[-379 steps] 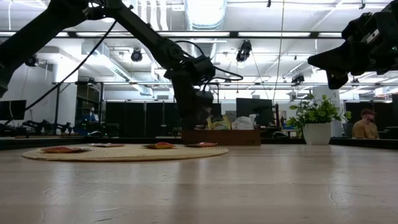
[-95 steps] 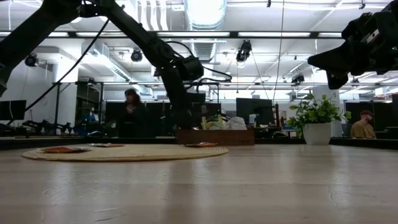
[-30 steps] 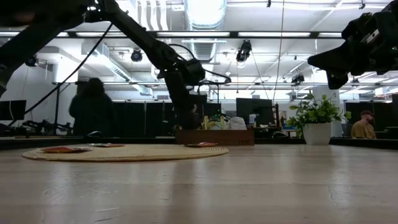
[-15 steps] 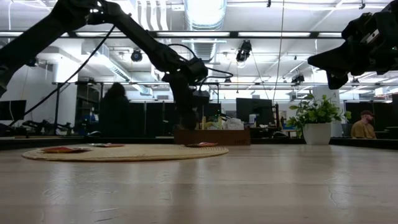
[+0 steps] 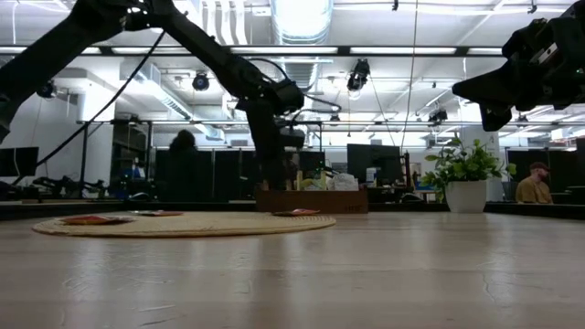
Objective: Pick & Place Tea
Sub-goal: Put the orange tea bag into the left section of the wooden organizer, then put the bottom orange tea bag into the left section of the wooden organizer
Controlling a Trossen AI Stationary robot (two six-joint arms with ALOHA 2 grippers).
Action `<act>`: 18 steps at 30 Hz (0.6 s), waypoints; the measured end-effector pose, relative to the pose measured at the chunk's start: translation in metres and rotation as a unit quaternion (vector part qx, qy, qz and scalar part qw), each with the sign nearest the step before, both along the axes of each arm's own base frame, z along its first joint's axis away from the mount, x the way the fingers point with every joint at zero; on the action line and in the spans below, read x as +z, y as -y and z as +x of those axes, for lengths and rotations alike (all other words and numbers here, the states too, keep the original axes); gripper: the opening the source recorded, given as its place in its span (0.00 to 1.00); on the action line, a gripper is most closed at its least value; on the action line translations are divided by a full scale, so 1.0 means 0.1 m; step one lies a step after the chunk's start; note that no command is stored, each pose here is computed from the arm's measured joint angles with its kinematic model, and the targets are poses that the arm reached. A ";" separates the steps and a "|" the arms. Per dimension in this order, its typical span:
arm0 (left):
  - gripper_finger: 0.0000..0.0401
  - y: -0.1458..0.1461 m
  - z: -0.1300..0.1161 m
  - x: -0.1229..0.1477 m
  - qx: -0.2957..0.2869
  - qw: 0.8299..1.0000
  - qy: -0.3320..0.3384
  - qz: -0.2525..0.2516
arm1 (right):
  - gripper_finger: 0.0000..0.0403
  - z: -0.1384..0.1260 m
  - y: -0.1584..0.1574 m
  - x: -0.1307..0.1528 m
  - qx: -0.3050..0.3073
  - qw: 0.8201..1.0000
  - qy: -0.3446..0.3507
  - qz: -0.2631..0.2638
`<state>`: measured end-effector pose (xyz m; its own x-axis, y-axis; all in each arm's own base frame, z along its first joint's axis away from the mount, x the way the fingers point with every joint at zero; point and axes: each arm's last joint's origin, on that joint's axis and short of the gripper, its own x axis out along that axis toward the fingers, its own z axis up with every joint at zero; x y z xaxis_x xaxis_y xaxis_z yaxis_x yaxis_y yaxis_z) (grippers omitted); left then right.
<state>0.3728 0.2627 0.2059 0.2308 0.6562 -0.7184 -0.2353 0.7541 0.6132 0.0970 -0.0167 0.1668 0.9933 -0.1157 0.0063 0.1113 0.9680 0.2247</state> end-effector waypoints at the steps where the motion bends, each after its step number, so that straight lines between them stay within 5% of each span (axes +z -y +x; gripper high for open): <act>1: 0.58 0.01 -0.01 0.04 0.000 1.000 0.004 0.002 | 0.02 0.00 0.00 0.00 0.000 1.000 0.000 0.000; 18: 0.58 0.37 -0.46 1.03 0.005 0.991 0.133 -0.016 | 0.02 0.00 0.00 0.00 0.000 1.000 0.000 0.000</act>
